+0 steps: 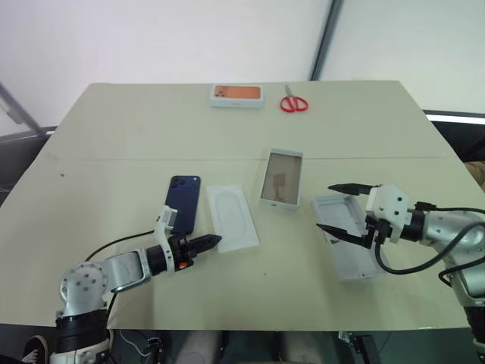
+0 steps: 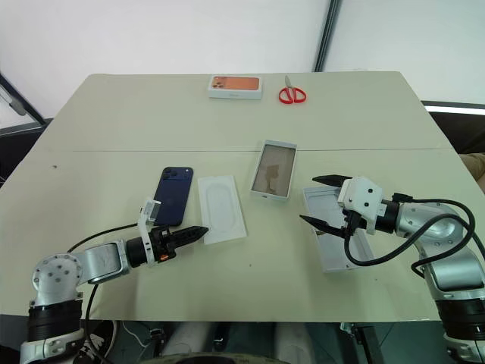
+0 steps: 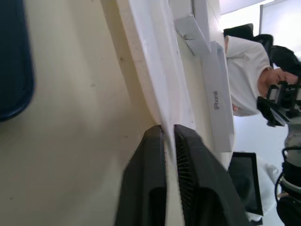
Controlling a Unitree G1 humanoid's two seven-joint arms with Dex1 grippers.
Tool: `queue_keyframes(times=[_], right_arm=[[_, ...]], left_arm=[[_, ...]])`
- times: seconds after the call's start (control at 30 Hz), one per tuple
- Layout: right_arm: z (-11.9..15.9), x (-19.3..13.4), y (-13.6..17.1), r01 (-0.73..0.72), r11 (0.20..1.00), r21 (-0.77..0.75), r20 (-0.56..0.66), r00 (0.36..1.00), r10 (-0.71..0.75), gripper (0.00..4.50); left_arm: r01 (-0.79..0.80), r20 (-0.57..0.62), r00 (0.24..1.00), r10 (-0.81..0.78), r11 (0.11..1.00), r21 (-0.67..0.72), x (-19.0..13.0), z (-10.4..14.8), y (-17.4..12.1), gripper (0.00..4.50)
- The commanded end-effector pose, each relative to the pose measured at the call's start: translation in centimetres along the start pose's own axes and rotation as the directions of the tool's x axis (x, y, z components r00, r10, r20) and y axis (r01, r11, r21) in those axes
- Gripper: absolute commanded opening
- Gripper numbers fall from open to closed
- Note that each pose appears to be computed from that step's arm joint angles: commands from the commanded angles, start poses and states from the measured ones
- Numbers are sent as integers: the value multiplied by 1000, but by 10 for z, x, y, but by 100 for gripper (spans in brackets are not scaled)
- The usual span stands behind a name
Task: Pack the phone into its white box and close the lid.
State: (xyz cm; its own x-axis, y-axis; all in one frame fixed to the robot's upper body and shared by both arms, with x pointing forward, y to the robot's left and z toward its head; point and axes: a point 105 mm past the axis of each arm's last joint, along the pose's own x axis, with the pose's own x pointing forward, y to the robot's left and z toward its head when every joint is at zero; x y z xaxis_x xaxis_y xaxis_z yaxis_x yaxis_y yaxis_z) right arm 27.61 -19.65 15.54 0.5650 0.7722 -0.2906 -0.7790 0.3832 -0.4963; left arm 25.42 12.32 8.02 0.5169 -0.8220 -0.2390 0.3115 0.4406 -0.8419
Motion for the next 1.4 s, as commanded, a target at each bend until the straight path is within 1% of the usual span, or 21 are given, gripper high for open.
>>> queue_keyframes(times=[0.03,0.27,0.33,0.4,0.57,0.63,0.67,0.7,0.77,0.83,0.9,1.03,1.1,1.27,1.4], right_arm=[[9,0,-2,10,999,-43,23,1000,-9,450],[10,4,0,9,999,-43,30,1000,-8,450],[15,11,1,1,999,-46,53,999,1,450],[18,14,2,-6,999,-51,64,998,9,450],[19,15,3,-6,999,-51,64,998,9,450],[19,50,2,-59,998,17,76,995,57,450],[20,64,2,-82,995,56,81,994,77,450],[19,74,1,-93,993,79,70,994,87,450],[16,84,0,-101,991,90,39,994,98,450],[14,95,-3,-104,988,112,25,994,102,450],[17,100,-3,-115,988,108,37,993,111,450],[13,107,-2,-122,987,105,13,993,121,450],[14,110,-2,-131,983,131,23,991,129,450],[3,115,-5,-117,981,157,-29,992,123,450],[7,118,-8,-111,981,162,-17,993,115,450]], left_arm=[[4,0,1000,-4,1000,-16,0,-1,0,3],[51,22,999,-50,998,-39,-1,4,-5,3],[74,69,995,-71,996,-45,-4,14,-8,3],[80,89,993,-76,996,-40,-6,19,-9,3],[79,90,993,-75,996,-40,-7,19,-9,3],[-12,96,995,6,998,66,-24,43,-1,3],[9,95,995,-16,997,81,-32,50,-4,3],[26,92,995,-33,996,82,-37,54,-6,3],[62,75,995,-66,996,57,-41,55,-8,3],[41,73,996,-47,997,72,-45,58,-6,3],[26,84,996,-33,997,78,-45,60,-4,3],[26,99,995,-35,996,90,-46,62,-5,3],[18,104,994,-28,996,93,-46,63,-4,3],[28,118,992,-39,995,96,-44,65,-6,3],[44,113,992,-55,994,99,-40,64,-9,3]])
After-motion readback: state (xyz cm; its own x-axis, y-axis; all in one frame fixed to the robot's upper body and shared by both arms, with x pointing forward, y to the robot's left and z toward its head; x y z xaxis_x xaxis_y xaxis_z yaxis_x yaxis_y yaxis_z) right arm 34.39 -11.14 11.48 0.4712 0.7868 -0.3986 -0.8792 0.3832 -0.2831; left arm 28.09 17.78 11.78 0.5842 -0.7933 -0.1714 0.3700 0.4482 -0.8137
